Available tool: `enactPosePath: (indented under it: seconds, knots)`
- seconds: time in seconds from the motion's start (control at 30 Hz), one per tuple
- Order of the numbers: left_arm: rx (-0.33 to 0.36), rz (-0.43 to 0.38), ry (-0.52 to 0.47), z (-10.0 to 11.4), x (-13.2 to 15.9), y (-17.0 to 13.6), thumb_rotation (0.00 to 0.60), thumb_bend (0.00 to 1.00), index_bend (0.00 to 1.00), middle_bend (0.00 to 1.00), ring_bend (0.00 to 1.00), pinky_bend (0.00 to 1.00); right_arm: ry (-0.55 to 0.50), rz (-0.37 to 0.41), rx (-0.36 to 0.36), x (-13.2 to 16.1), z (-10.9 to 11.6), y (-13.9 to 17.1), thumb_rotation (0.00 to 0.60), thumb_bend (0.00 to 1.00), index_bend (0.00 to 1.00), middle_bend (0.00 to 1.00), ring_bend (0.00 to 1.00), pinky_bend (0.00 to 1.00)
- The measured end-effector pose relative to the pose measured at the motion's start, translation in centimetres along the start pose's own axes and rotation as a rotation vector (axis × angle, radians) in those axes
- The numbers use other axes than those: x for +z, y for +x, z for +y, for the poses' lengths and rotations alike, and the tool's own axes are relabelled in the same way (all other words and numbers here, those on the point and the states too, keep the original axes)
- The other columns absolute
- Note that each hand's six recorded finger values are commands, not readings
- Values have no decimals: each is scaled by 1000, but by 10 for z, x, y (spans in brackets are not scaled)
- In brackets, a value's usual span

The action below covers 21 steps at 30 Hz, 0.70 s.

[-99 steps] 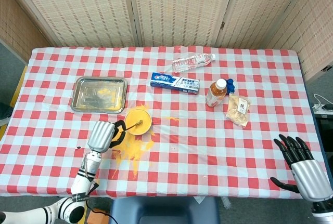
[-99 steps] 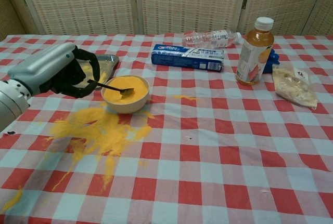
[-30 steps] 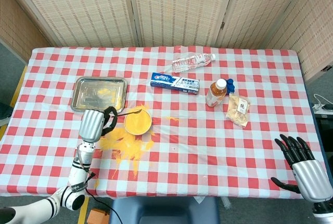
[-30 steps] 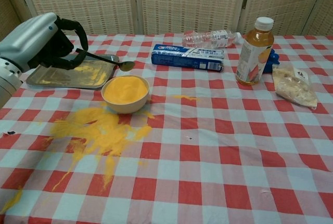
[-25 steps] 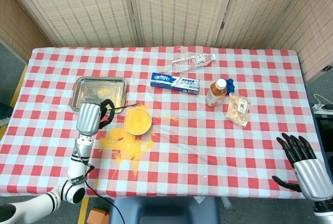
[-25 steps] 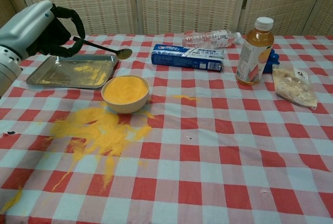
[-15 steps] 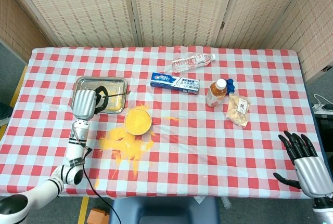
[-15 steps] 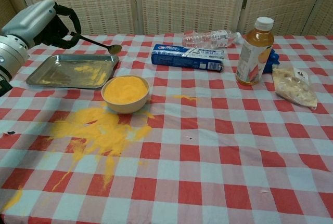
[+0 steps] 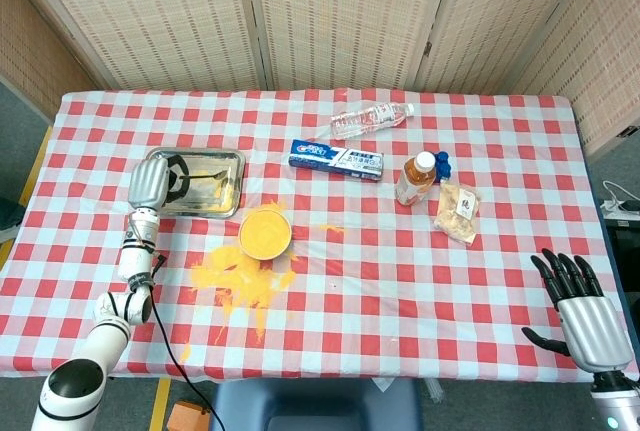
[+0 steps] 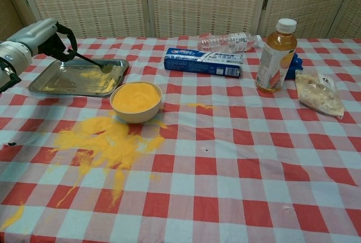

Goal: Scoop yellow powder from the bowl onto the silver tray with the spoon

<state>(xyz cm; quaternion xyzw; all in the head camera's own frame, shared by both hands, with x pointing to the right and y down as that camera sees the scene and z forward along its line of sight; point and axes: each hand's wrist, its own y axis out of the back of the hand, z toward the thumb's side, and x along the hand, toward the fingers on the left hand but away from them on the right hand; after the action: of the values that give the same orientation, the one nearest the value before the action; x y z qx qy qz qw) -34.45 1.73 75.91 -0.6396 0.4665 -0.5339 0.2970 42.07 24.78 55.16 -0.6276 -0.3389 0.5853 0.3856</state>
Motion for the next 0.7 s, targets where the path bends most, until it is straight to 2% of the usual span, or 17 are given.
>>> enactPosePath:
  seconds: [0.07,0.1,0.13,0.2,0.3,0.37,0.47,0.53,0.63,0.67,0.7]
  knots:
    - [-24,16,-3,-4,-4,1,600,563,404,1000,1000,1000,3,2,8,1,-2,-1,529,0,0,0,0,0]
    - [-35,24,-1,-5,-5,1,600,541,239,1000,1000,1000,3,3,11,2,-3,-2,528,0,0,0,0,0]
    - [-46,31,3,-6,-7,2,600,523,119,1000,1000,1000,4,5,13,3,-3,-2,529,0,0,0,0,0]
    - [-71,50,10,-9,-12,3,600,498,12,1000,997,1000,3,6,13,4,-4,-2,527,0,0,0,0,0]
    - [-71,59,12,-6,-16,5,600,472,0,965,961,1000,2,9,11,5,-3,-2,528,0,0,0,0,0]
    - [-52,53,11,-1,-16,5,600,458,0,903,919,1000,0,11,12,5,-3,-1,530,0,0,0,0,0]
    - [-25,33,6,5,-15,3,600,444,0,756,806,998,-6,16,11,5,-2,0,528,0,0,0,0,0]
    - [-12,11,-1,7,-14,0,600,442,0,584,617,877,-9,19,4,5,0,1,529,0,0,0,0,0]
    - [10,-50,-19,10,-10,-11,600,430,0,357,323,583,-13,19,-13,3,5,4,528,0,0,0,0,0]
    - [19,-83,-28,11,-8,-18,600,425,0,313,264,523,-14,16,-19,3,6,5,528,0,0,0,0,0]
    - [26,-121,-37,13,-6,-27,600,416,0,248,171,414,-14,13,-24,1,8,6,528,0,0,0,0,0]
